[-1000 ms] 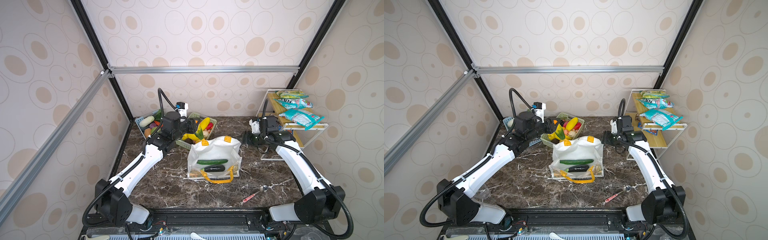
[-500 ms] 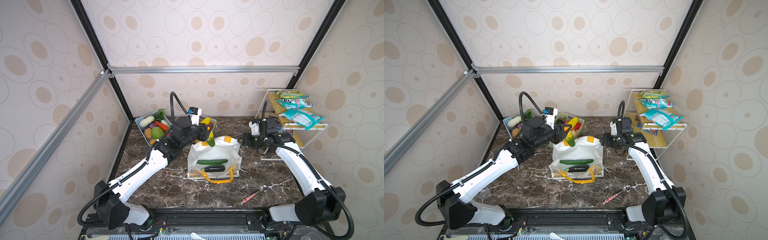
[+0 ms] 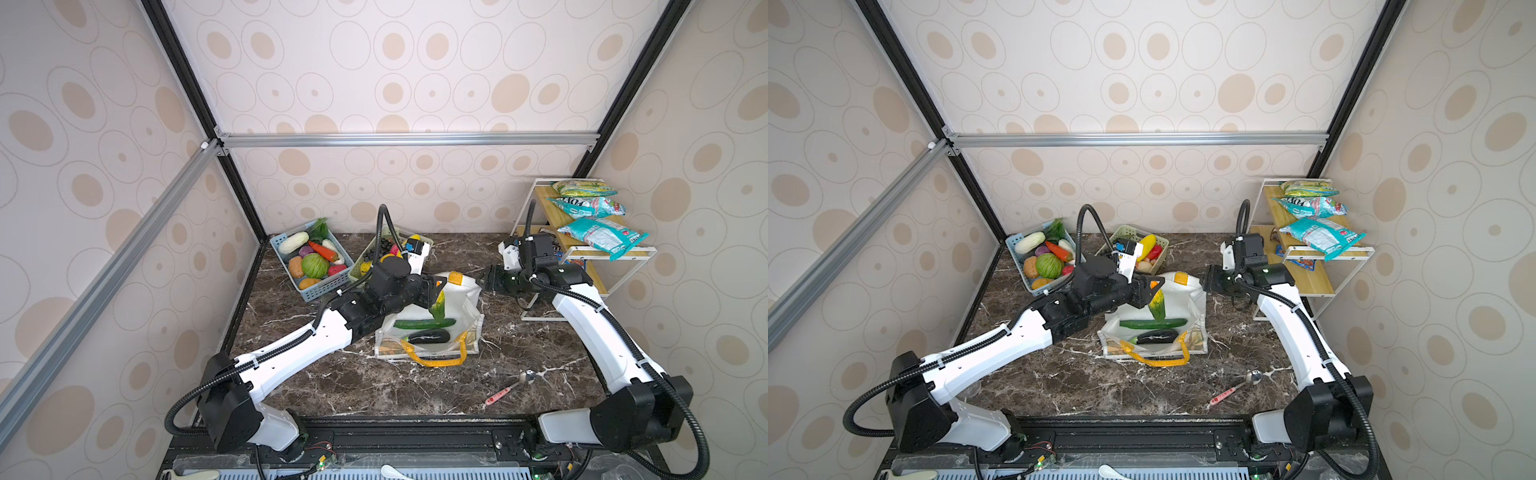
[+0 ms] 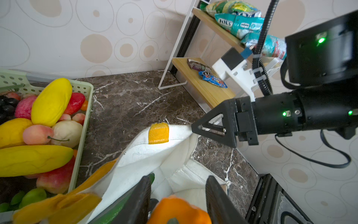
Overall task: Place the food into the grocery bag and tie it
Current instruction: 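Carry the orange squash with the left gripper over the white tote, then lower the orange-green squash with the left gripper into the tote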
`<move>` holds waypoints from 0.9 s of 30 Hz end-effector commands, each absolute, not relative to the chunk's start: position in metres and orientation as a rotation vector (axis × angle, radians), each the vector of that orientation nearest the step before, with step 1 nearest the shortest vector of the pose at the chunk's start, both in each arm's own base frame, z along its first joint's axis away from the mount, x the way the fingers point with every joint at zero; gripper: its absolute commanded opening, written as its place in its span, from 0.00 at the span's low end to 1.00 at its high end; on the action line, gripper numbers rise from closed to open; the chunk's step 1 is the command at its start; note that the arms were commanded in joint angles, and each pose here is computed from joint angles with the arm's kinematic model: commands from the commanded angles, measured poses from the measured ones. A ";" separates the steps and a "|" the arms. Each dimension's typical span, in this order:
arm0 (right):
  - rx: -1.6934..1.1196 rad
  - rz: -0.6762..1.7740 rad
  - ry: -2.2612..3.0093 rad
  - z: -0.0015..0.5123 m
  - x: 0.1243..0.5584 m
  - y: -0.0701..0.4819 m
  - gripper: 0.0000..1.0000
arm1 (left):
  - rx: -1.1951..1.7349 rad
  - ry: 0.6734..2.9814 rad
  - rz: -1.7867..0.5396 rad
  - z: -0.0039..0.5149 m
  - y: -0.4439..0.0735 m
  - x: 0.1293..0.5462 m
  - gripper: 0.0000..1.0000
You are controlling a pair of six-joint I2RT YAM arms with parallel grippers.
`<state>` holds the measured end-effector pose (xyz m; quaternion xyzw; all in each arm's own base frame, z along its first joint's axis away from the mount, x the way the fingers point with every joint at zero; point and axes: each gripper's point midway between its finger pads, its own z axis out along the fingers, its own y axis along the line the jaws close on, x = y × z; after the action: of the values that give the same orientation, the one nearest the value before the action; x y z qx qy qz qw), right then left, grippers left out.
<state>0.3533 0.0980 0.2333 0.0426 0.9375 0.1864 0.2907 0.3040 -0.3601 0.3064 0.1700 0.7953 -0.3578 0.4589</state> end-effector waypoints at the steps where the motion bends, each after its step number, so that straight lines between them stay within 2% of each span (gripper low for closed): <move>1: 0.098 0.497 2.480 0.243 0.349 0.099 0.63 | 0.426 1.976 -0.824 0.296 -0.363 0.303 0.46; 10: 0.098 0.497 2.480 0.241 0.352 0.099 0.63 | 0.481 2.060 -0.640 0.249 -0.371 0.307 0.46; 27: 0.100 0.500 2.498 0.232 0.353 0.100 0.63 | 0.538 2.158 -0.437 0.185 -0.383 0.320 0.46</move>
<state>0.3536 0.0981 0.2336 0.0426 0.9372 0.1868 0.2915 0.3156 -0.3784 0.1775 0.2086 0.8664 -0.1924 0.4109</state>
